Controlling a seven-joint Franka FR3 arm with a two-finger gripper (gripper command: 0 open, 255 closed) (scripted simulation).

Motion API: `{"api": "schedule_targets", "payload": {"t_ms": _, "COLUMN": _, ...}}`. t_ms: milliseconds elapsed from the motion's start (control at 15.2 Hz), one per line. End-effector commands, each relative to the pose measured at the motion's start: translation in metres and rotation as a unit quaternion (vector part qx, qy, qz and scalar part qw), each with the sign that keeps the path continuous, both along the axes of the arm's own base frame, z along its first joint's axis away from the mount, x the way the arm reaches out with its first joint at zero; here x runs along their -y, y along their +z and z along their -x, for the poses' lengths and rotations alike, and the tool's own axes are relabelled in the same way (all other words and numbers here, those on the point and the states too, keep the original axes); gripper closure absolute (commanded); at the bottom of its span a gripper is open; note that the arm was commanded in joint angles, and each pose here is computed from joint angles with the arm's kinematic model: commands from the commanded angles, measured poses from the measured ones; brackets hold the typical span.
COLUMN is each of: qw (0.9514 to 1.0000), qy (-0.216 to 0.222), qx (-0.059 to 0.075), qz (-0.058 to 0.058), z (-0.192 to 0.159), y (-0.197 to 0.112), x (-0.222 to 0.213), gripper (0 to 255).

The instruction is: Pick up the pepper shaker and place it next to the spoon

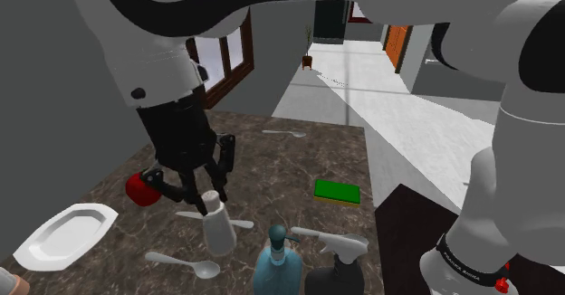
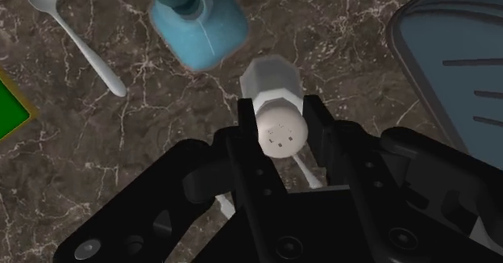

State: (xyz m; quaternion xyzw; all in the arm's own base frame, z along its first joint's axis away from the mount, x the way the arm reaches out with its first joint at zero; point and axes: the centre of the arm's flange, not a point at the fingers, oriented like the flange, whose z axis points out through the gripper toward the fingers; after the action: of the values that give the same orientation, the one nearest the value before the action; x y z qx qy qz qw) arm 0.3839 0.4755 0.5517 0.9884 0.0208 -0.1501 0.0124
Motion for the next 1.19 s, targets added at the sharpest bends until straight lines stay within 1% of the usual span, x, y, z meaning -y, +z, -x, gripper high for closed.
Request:
{"api": "schedule_targets", "payload": {"t_ms": 0, "qw": 1.0000, "qy": -0.001, "qx": 0.000, "qz": 0.000, "z": 0.012, "y": 0.001, "x": -0.028, "gripper": 255}}
{"api": "schedule_targets", "payload": {"t_ms": 330, "qw": 1.0000, "qy": -0.001, "qx": 0.000, "qz": 0.000, "z": 0.036, "y": 0.001, "x": -0.089, "gripper": 255}}
{"api": "schedule_targets", "payload": {"t_ms": 396, "qw": 1.0000, "qy": -0.001, "qx": 0.000, "qz": 0.000, "z": 0.045, "y": 0.001, "x": -0.109, "gripper": 255}}
{"api": "schedule_targets", "payload": {"t_ms": 1122, "qw": 1.0000, "qy": -0.001, "qx": 0.000, "qz": 0.000, "z": 0.045, "y": -0.057, "x": -0.109, "gripper": 255}}
